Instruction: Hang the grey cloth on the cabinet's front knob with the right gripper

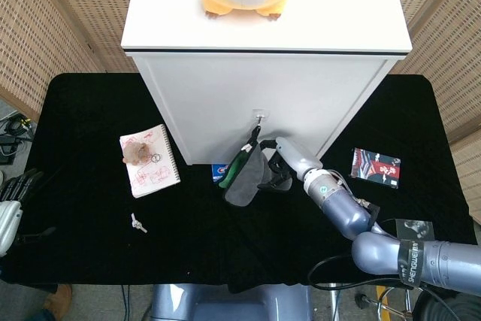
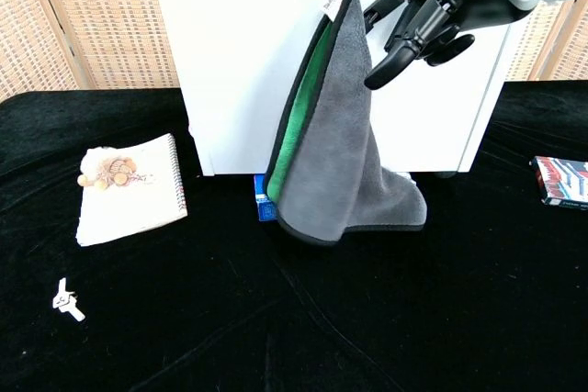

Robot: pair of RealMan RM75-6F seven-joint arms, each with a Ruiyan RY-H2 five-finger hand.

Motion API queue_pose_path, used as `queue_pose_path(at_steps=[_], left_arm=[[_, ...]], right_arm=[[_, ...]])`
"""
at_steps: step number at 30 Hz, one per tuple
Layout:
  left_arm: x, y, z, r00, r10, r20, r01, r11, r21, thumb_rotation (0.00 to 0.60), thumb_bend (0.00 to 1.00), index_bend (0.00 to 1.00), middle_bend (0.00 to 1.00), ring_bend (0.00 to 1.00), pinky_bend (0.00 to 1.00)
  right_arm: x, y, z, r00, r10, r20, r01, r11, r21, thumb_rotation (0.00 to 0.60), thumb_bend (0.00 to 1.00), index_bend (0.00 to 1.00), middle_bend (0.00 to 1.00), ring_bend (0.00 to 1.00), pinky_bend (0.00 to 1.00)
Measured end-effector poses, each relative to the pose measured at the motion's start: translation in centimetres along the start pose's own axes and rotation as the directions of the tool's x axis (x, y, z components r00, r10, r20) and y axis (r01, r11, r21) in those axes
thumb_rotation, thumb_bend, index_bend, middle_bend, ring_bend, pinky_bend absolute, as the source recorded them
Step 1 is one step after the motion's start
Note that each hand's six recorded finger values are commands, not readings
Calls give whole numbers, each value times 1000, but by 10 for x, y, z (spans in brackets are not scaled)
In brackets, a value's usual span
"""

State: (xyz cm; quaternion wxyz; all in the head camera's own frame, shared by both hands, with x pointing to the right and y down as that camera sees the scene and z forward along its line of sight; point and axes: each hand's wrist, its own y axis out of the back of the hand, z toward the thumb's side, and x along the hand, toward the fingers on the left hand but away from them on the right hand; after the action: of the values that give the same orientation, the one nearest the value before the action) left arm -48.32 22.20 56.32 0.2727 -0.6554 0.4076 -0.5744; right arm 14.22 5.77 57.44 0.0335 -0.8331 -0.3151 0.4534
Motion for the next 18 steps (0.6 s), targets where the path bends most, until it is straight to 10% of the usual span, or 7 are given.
queue_pose_path(at_steps=[18], left_arm=[[-1,0,3,1000,-2,9,2,1000,2,600,0,0,0,0,0]], right_arm=[[37,16,-25,1000,-28,4,27,996,83,600,34,451,1000,1000,1000]])
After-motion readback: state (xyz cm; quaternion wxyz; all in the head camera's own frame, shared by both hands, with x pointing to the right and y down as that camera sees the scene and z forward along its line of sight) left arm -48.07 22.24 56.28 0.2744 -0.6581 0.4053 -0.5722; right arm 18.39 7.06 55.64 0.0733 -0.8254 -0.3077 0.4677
